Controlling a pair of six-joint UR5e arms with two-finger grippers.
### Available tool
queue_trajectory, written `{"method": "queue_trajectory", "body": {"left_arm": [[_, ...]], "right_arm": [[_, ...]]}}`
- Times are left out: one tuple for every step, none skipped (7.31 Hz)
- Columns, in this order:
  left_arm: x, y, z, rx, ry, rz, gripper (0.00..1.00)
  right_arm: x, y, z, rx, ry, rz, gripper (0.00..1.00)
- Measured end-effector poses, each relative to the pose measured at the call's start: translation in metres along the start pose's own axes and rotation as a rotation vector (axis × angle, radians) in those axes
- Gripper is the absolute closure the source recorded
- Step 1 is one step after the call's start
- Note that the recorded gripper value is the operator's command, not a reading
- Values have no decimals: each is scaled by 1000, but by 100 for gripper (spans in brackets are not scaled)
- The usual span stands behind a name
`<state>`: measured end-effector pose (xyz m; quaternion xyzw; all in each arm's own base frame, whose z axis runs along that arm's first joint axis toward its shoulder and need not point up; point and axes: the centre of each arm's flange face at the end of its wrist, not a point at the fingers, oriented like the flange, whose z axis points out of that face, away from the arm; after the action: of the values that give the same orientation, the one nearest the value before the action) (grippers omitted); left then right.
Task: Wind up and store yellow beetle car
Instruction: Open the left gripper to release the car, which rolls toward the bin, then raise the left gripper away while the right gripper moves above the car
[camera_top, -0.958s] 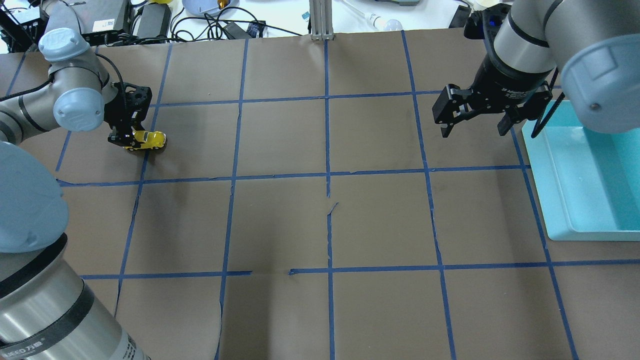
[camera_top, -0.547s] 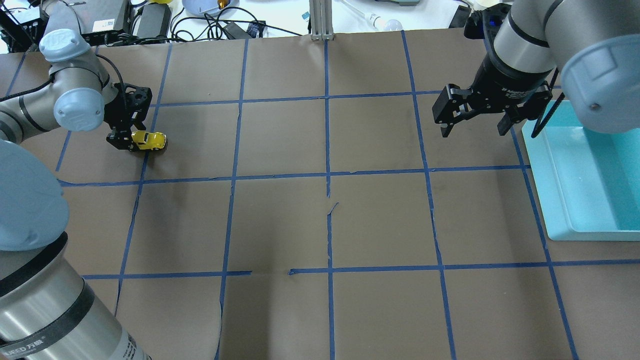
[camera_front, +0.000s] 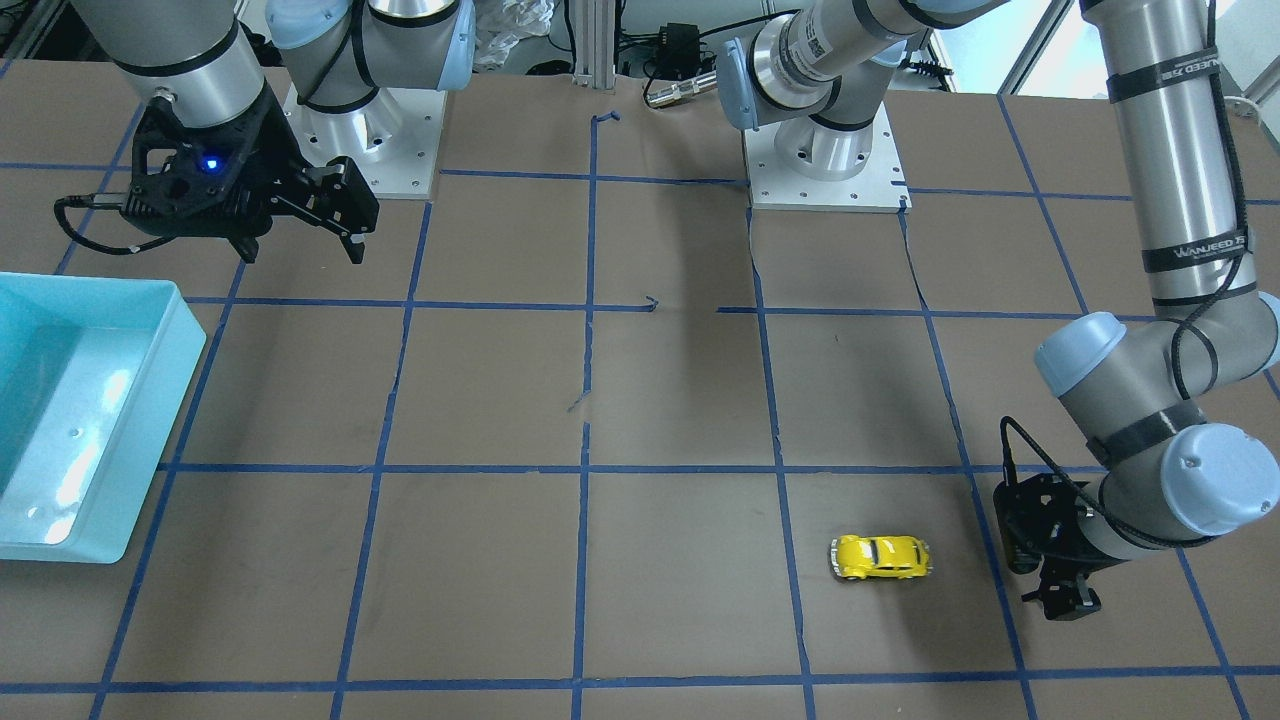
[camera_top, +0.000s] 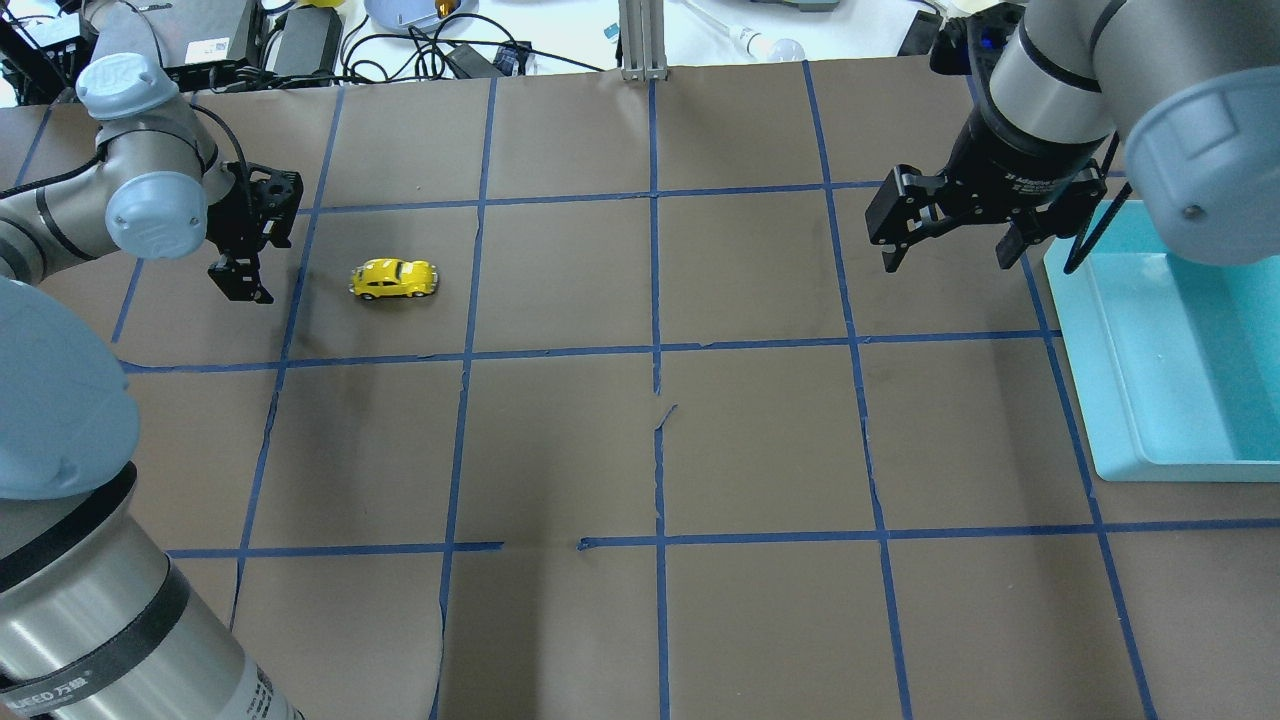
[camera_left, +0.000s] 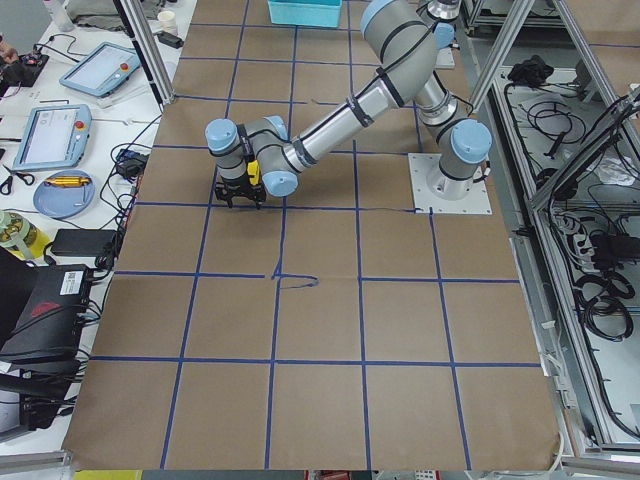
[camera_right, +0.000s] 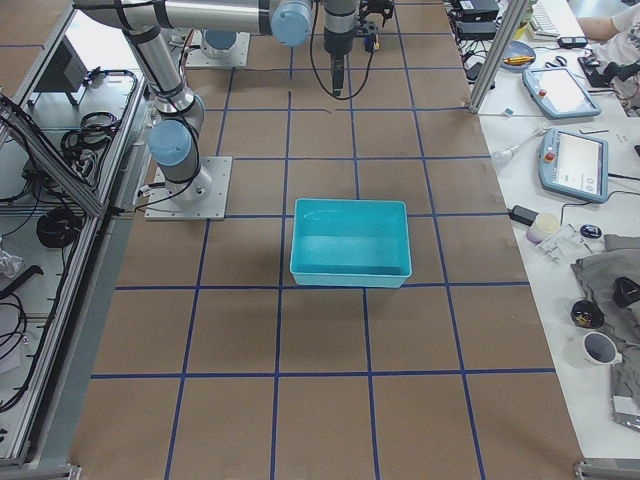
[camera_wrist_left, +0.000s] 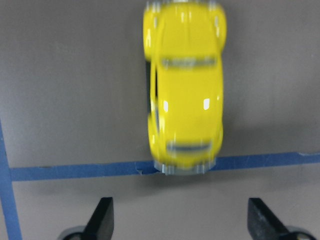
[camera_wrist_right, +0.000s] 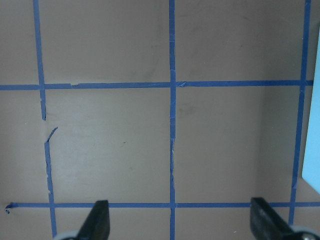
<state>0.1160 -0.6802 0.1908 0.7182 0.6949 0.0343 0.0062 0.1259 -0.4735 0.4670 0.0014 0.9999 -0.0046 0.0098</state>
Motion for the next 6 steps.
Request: {"method": "queue_trajectory", "body": {"left_arm": [[0, 0, 0, 0, 0, -2, 6], [0, 0, 0, 0, 1, -4, 6], [0, -2, -2, 1, -1, -9, 6], [0, -9, -8, 1, -7, -28, 7], [0, -26, -24, 1, -13, -74, 6], [4, -49, -48, 3, -18, -143, 6]], "right_arm": [[0, -1, -1, 8, 0, 0, 0], [0, -3, -3, 26, 0, 0, 0], [0, -5, -4, 45, 1, 0, 0], [0, -5, -5, 53, 2, 0, 0], [-1, -5, -5, 53, 3, 0, 0], [-1, -5, -5, 54, 3, 0, 0]]}}
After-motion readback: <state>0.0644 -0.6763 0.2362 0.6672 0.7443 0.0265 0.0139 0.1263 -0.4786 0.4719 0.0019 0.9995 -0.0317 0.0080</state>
